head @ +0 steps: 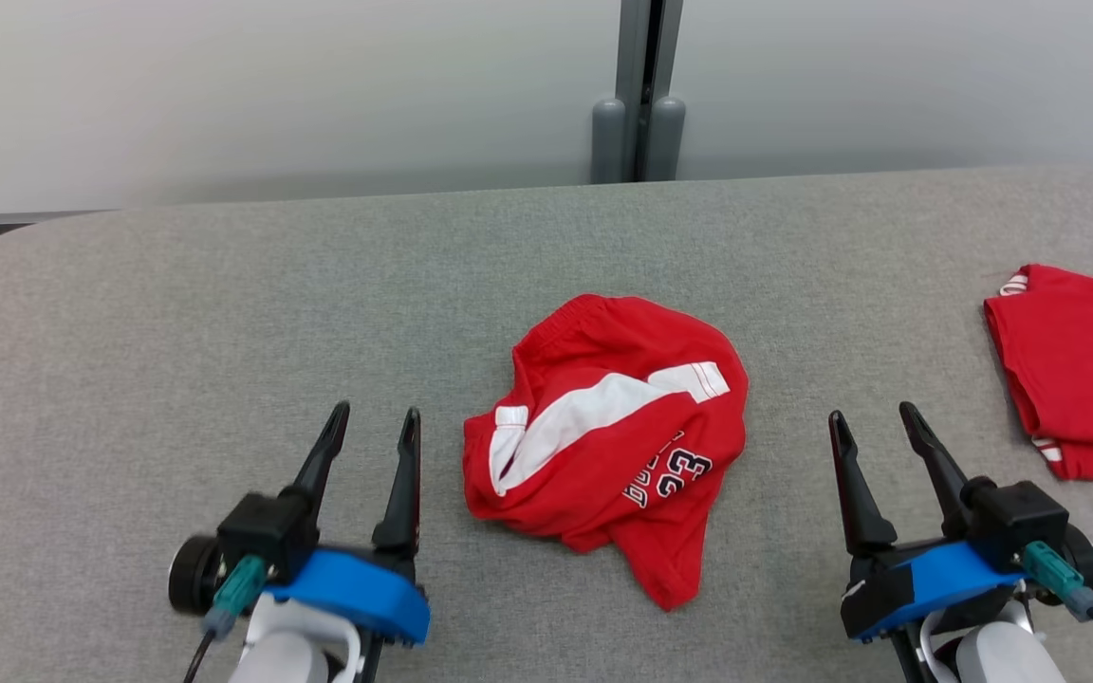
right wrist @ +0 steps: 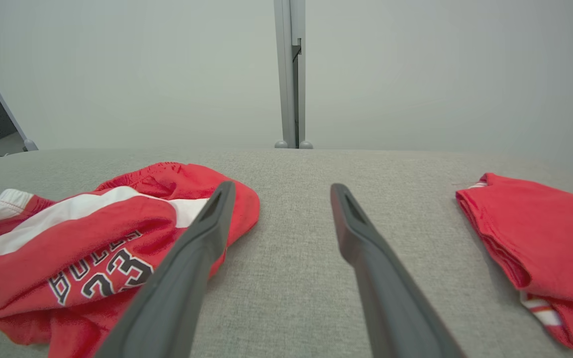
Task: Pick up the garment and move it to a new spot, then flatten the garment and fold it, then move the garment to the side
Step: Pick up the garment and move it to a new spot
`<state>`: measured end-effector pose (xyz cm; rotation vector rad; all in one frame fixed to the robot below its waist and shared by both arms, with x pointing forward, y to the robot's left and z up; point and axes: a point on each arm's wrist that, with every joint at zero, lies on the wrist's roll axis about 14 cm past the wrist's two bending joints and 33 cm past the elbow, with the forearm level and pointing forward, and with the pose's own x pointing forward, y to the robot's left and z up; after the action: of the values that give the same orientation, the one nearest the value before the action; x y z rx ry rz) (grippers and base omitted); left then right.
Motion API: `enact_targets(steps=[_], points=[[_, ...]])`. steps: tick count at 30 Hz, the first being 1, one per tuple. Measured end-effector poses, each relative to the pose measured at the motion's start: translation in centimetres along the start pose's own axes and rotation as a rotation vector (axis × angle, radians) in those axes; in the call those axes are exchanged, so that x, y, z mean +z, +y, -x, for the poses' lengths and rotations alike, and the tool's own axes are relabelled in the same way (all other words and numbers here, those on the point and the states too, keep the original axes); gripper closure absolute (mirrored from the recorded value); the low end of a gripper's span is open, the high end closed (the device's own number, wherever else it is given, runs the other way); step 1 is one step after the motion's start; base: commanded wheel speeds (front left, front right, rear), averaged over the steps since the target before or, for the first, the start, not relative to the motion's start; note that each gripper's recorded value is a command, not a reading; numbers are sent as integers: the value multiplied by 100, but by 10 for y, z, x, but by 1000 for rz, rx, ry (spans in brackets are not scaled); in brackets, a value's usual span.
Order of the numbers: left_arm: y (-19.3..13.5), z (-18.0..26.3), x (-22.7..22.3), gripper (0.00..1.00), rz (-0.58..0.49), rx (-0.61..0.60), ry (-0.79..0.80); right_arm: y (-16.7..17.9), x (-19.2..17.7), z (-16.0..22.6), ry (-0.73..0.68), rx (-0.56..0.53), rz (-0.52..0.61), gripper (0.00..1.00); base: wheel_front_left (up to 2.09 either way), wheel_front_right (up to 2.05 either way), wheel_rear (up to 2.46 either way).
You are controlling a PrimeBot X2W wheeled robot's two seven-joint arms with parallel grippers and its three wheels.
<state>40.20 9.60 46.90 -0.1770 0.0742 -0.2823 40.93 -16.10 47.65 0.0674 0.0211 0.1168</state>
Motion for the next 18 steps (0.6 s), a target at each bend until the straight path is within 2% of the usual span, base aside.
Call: enact_targets(steps=[8, 18], points=[[25, 44, -19, 0, 31, 131, 43, 13, -2, 11, 0, 29, -32, 0, 0, 0, 0], [32, 59, -17, 0, 29, 173, 31, 22, -9, 17, 20, 51, -50, 0, 0, 0, 0]])
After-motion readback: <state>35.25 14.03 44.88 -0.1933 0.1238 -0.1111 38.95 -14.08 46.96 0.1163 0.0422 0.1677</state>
